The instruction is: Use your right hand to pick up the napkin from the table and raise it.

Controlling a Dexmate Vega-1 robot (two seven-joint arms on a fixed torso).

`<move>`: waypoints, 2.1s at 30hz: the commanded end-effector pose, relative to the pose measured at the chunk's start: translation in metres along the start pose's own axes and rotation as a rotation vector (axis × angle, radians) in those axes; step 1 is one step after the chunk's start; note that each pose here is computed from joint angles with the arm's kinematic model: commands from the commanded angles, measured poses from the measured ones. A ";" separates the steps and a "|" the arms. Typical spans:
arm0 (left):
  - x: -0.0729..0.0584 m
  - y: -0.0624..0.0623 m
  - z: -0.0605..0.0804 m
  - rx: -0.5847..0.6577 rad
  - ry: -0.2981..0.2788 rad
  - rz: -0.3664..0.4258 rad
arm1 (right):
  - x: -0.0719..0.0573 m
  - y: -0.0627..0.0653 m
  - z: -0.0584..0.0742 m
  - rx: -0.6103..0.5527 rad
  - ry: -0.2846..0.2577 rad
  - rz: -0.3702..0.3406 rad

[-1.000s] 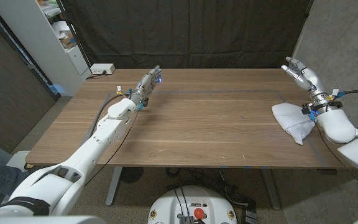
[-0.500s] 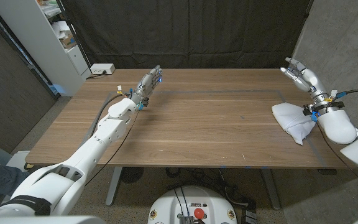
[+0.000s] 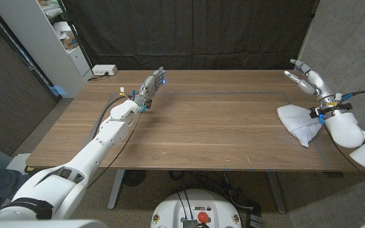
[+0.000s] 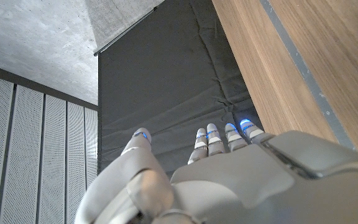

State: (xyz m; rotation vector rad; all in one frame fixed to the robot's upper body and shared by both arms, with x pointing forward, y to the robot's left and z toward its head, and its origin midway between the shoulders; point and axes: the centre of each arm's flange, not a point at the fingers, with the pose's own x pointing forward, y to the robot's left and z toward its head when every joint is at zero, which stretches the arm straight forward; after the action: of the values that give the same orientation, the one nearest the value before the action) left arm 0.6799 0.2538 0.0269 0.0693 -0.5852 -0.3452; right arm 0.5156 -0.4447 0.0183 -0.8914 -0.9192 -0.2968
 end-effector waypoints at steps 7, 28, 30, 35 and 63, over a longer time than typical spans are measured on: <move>0.005 -0.001 0.001 0.008 0.007 -0.022 | -0.004 -0.005 0.008 -0.075 -0.021 0.009; 0.007 -0.002 -0.001 0.002 0.006 -0.033 | -0.011 -0.005 0.007 -0.202 -0.023 0.038; 0.007 -0.003 -0.002 0.000 0.008 -0.035 | -0.012 -0.004 0.006 -0.207 -0.015 0.041; 0.008 -0.003 -0.003 0.000 0.010 -0.038 | -0.014 -0.002 0.006 -0.203 0.001 0.050; 0.017 -0.004 -0.002 0.006 0.008 -0.057 | -0.021 -0.002 -0.004 -0.290 0.059 0.097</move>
State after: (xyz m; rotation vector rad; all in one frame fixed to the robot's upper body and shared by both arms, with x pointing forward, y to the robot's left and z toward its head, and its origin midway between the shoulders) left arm 0.6902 0.2474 0.0320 0.0865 -0.5758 -0.3893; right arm 0.5042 -0.4473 0.0059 -1.1529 -0.8215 -0.3646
